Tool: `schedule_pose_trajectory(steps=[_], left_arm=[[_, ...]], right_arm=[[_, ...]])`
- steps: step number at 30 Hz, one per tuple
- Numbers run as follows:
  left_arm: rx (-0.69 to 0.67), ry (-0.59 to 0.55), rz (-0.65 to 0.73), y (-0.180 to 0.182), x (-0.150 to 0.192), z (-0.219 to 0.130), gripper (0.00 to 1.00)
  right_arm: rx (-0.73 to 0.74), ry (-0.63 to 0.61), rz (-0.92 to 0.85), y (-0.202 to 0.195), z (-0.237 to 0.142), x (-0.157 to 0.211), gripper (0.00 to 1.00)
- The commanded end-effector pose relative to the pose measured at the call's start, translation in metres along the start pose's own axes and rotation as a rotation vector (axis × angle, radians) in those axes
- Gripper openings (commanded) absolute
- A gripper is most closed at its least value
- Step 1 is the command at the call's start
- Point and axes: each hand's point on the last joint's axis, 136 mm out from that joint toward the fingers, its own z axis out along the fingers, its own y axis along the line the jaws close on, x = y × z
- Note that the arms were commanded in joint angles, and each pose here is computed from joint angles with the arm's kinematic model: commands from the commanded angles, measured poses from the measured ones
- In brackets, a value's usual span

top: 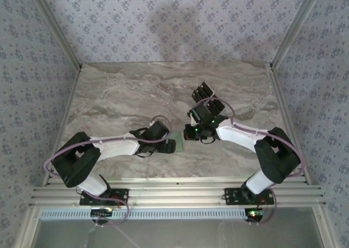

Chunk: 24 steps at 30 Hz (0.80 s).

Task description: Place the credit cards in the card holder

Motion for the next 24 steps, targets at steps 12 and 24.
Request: schedule_pose_trajectory(steps=[12,24], left_arm=[[-0.032,0.094,-0.004,0.02,0.033,0.019,0.99],[-0.039,0.017,-0.034,0.027,0.018,-0.004,0.99]], right_arm=[[-0.07,0.051,0.02,0.027,0.037,-0.002,0.0],[-0.056,0.077,0.044,0.017,0.049,0.006,0.0]])
